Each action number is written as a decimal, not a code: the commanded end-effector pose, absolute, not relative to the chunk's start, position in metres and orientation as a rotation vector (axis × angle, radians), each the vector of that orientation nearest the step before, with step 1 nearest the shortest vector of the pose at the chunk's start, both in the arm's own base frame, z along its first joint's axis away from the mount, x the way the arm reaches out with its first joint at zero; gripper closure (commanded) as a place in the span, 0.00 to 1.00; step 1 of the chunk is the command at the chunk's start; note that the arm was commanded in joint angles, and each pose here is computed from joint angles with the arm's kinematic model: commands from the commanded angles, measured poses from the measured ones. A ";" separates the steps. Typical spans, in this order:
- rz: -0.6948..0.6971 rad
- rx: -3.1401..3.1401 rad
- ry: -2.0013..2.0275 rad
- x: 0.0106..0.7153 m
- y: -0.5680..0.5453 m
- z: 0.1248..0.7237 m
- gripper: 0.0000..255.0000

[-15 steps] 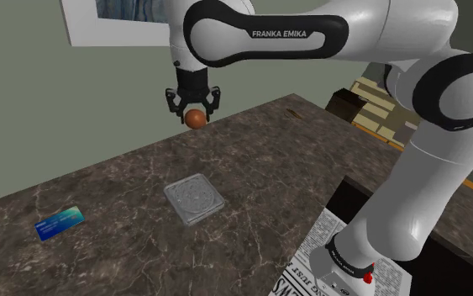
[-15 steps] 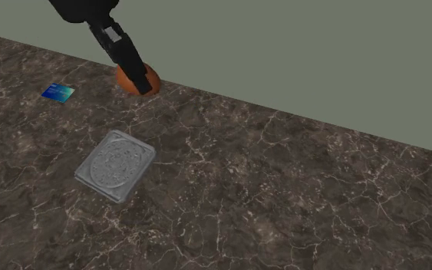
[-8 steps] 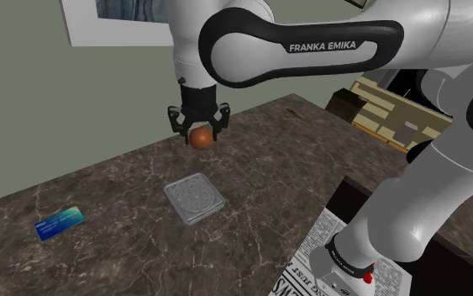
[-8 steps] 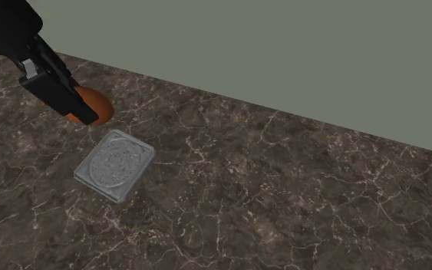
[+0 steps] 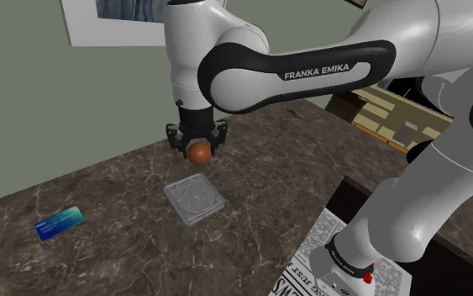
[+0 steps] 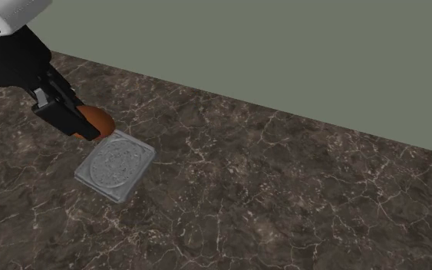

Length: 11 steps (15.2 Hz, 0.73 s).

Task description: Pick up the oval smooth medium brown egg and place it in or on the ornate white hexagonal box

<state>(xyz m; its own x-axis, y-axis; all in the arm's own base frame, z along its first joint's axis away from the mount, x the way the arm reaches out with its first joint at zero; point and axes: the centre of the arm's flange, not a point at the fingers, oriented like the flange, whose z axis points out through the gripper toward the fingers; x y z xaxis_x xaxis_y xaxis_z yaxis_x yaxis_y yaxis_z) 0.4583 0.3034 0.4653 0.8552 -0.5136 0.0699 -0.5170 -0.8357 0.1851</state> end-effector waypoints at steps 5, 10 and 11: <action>0.026 2.834 -0.796 0.457 0.304 0.434 1.00; 0.026 2.834 -0.796 0.457 0.304 0.428 1.00; 0.026 2.834 -0.796 0.457 0.304 0.428 1.00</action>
